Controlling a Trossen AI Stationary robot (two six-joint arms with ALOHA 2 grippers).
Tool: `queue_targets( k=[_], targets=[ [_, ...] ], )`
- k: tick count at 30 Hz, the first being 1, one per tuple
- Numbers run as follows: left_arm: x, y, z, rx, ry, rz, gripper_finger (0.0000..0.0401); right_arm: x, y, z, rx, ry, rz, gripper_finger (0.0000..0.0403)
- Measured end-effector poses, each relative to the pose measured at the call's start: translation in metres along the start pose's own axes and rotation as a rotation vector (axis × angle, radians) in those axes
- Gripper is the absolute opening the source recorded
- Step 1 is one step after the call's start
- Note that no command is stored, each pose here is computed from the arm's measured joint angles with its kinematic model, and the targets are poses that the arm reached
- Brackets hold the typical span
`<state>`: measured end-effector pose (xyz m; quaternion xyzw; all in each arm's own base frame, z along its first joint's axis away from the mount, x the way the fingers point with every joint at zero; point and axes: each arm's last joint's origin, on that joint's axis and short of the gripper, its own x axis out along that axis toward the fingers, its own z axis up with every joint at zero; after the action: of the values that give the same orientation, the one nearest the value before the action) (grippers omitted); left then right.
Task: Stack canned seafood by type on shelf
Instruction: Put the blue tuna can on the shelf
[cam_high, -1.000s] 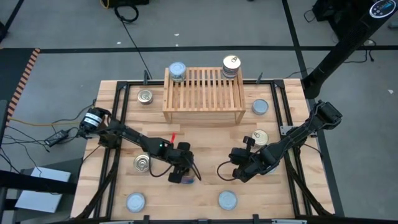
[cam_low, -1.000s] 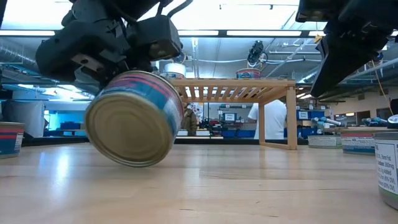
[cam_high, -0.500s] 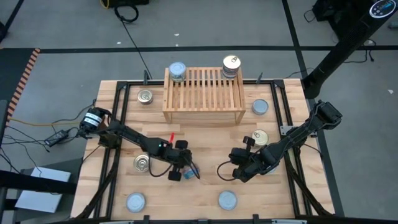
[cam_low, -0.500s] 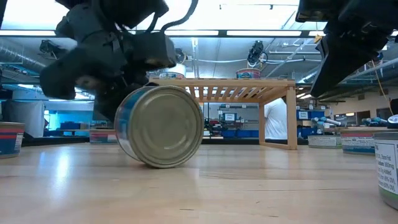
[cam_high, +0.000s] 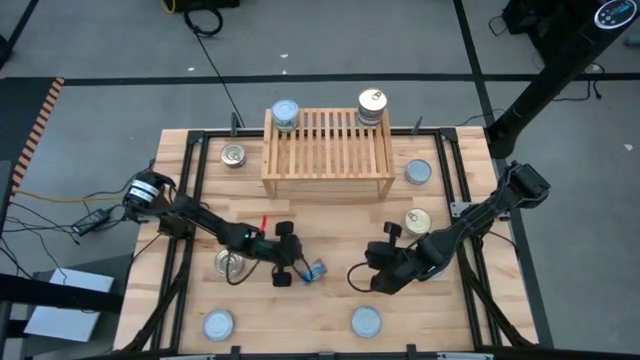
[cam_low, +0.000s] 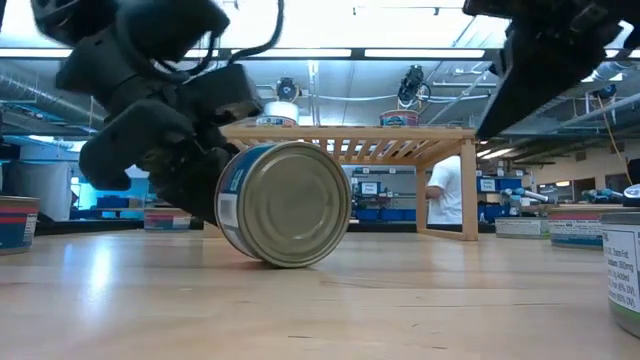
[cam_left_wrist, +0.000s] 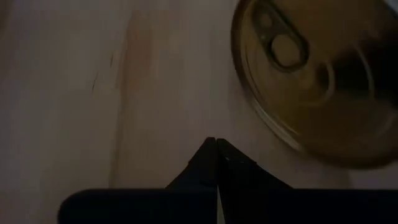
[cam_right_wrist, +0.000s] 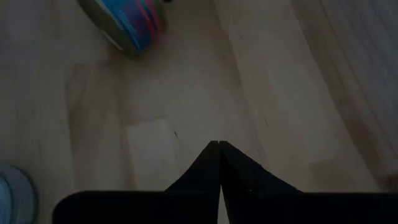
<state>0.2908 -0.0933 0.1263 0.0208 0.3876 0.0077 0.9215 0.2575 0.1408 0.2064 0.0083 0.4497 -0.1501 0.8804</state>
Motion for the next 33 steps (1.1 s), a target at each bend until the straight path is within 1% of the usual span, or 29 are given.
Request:
queue_targets(
  k=[4,10,15,20,25,29,33],
  targets=[
    [-0.003,0.000,-0.011,-0.051,-0.113,-0.004,0.0001,0.005,0.005,0.011,-0.076,-0.082,0.051,0.0031],
    [-0.009,-0.001,-0.026,-0.091,-0.255,0.021,0.0001,0.019,0.010,0.033,-0.188,-0.185,0.200,0.0065],
    [-0.014,0.004,-0.041,-0.117,-0.343,0.031,0.0001,0.027,0.004,0.044,-0.251,-0.188,0.192,0.0117],
    [-0.022,0.009,-0.050,-0.143,-0.450,0.010,0.0001,0.030,0.002,0.059,-0.271,-0.210,0.201,0.0180],
    [-0.025,0.011,-0.054,-0.132,-0.481,0.016,0.0001,0.030,0.003,0.076,-0.239,-0.243,0.237,0.0232],
    [-0.025,0.011,-0.054,-0.110,-0.478,0.025,0.0001,0.037,0.006,0.085,-0.246,-0.220,0.272,0.0264],
    [-0.025,0.011,-0.053,-0.109,-0.482,0.024,0.0001,0.051,0.014,0.092,-0.280,-0.166,0.297,0.0289]
  ],
)
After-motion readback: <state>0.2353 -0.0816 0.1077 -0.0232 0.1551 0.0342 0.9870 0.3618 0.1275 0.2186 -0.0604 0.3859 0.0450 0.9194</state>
